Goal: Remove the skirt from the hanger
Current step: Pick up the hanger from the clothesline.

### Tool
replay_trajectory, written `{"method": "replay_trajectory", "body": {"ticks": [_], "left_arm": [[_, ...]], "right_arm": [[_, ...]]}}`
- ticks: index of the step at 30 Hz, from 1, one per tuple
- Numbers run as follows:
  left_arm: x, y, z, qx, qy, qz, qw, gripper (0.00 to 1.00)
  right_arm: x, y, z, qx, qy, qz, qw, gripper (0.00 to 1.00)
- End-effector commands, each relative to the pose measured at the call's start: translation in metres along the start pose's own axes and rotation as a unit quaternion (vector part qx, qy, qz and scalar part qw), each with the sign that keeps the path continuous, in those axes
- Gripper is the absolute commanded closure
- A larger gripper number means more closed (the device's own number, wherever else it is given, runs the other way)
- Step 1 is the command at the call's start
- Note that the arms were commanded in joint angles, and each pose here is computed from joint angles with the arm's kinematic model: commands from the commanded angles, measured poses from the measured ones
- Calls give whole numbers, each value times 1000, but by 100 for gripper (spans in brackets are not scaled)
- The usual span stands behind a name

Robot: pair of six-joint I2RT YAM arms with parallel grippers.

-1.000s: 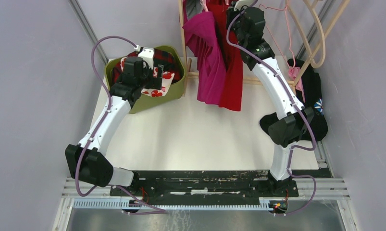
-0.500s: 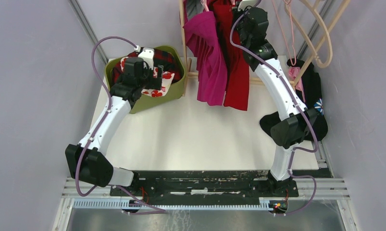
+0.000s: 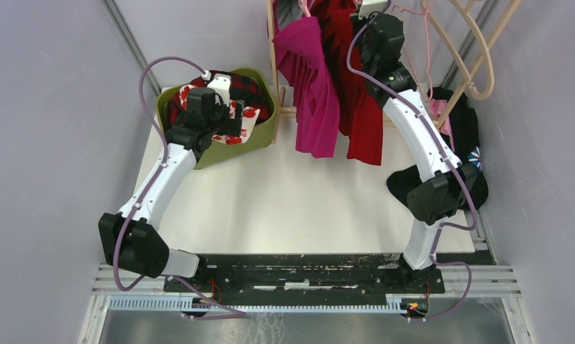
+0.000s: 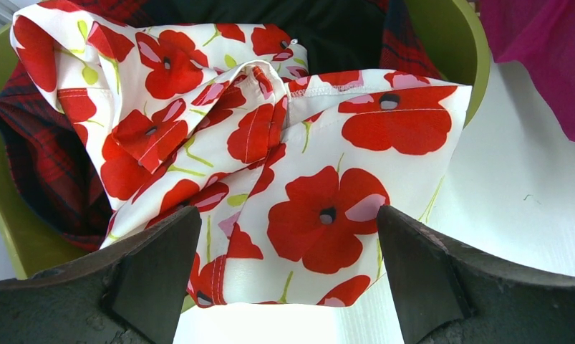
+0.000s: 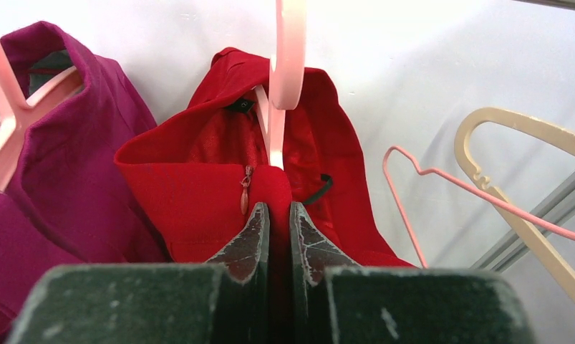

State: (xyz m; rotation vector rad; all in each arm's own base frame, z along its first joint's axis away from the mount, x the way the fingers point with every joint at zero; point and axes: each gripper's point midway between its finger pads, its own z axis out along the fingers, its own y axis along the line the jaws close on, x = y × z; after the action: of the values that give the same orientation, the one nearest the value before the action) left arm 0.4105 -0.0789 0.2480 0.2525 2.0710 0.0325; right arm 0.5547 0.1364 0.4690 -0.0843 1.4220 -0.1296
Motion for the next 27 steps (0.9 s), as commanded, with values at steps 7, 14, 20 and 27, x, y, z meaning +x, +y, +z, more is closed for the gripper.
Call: {"method": "replay_trajectory", "body": {"ticks": [7,14,20,27], "left_arm": [[-18,-1,1,3,-29,13,999,1],[-19,3,2,-5,-28,15,999,1],[-19,2,4,-3,-25,16,1000,1],[-17,-1,10,4,-23,16,1000,1]], "right_arm": [[28,-21,14,-23,50,40,998,58],[27,-13,24,-48,42,72,995,54],[15,-9,22,-74,27,84,993,54],[-27,-13,4,-94,-9,89,992,53]]}}
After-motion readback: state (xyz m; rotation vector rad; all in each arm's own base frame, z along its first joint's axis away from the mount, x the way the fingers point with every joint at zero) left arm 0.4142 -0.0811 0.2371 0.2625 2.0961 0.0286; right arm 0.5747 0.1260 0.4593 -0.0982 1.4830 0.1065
